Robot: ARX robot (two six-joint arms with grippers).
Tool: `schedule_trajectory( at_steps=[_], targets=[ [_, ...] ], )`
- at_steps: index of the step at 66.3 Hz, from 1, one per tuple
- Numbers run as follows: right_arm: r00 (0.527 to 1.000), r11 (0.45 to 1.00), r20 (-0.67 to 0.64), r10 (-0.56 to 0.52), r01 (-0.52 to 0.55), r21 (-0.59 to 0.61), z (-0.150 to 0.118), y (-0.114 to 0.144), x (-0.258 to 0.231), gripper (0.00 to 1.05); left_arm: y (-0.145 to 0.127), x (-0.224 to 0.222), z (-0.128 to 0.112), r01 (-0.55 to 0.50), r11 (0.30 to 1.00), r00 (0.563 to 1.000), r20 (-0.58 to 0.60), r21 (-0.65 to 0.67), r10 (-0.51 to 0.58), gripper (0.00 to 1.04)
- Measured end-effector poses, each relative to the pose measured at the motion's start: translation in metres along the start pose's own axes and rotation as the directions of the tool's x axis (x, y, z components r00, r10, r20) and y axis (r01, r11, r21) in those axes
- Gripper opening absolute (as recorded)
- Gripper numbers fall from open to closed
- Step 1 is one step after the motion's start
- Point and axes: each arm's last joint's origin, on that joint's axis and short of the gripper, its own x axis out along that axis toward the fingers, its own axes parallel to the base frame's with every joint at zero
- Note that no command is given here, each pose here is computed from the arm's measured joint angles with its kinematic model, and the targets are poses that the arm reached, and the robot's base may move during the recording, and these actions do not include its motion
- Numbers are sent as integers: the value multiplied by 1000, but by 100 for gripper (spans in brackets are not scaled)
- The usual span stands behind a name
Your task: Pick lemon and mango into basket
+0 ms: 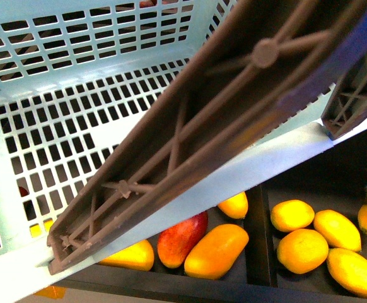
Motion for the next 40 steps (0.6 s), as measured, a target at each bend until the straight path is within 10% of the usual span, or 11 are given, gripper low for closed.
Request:
schedule_trajectory(
  at_steps=[21,40],
  targets=[
    [965,958,128,230,-201,-206,33,20,-84,63,0,0,0,0,1000,1000,0,0,0,5],
    [833,852,261,487,-388,-351,52,44,-183,63,0,0,0,0,1000,1000,0,0,0,5]
  ],
)
